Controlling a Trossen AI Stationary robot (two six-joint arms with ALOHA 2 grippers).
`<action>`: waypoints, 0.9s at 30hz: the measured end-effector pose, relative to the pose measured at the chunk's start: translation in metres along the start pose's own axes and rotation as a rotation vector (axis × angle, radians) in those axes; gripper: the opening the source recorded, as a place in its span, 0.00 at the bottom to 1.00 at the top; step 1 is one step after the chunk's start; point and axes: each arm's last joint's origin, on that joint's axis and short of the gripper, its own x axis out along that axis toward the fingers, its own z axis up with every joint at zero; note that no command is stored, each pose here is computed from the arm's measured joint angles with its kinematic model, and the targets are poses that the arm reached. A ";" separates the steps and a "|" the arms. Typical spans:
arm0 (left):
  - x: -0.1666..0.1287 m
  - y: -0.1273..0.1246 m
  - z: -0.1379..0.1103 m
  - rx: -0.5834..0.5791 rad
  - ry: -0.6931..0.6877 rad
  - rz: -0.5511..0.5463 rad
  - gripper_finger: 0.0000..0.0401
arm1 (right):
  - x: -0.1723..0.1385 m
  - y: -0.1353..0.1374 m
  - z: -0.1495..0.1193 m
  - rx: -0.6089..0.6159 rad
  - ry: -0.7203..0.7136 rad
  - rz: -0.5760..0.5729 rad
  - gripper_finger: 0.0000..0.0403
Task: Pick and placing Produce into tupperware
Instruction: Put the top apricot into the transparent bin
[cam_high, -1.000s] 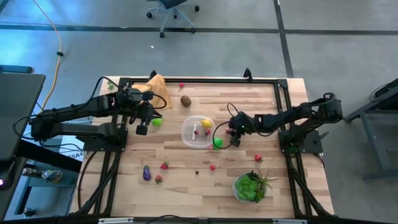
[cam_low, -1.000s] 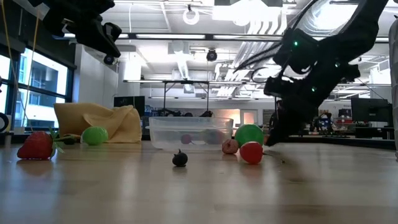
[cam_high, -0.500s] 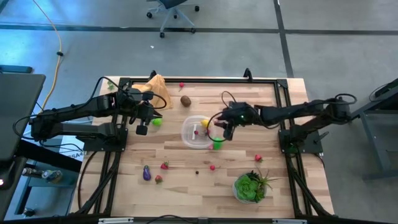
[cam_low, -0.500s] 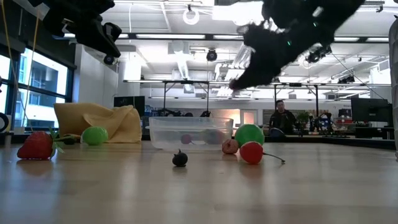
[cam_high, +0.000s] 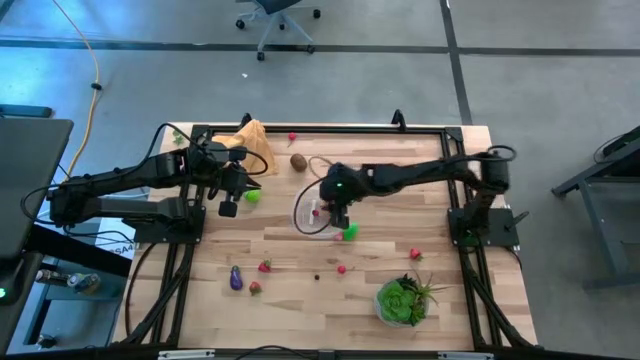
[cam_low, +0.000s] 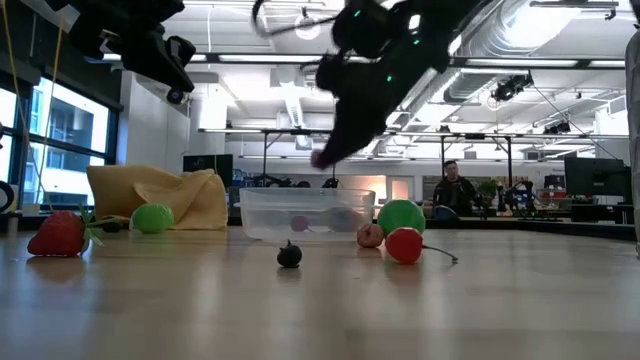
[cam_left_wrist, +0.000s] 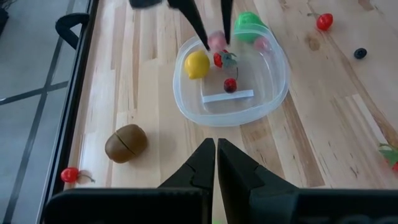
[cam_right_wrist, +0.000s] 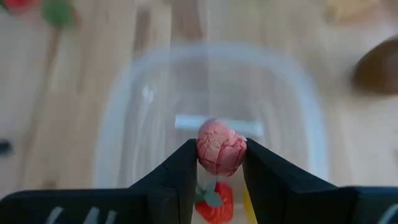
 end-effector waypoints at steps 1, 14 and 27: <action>0.000 0.000 0.000 0.000 0.000 0.000 0.02 | 0.006 -0.001 -0.001 -0.004 0.032 0.003 0.27; 0.000 0.000 0.000 0.000 0.000 0.000 0.02 | 0.032 -0.003 -0.005 -0.008 0.158 0.016 0.27; 0.000 0.000 0.000 0.000 0.000 0.000 0.02 | 0.032 -0.003 -0.005 -0.011 0.155 0.027 0.36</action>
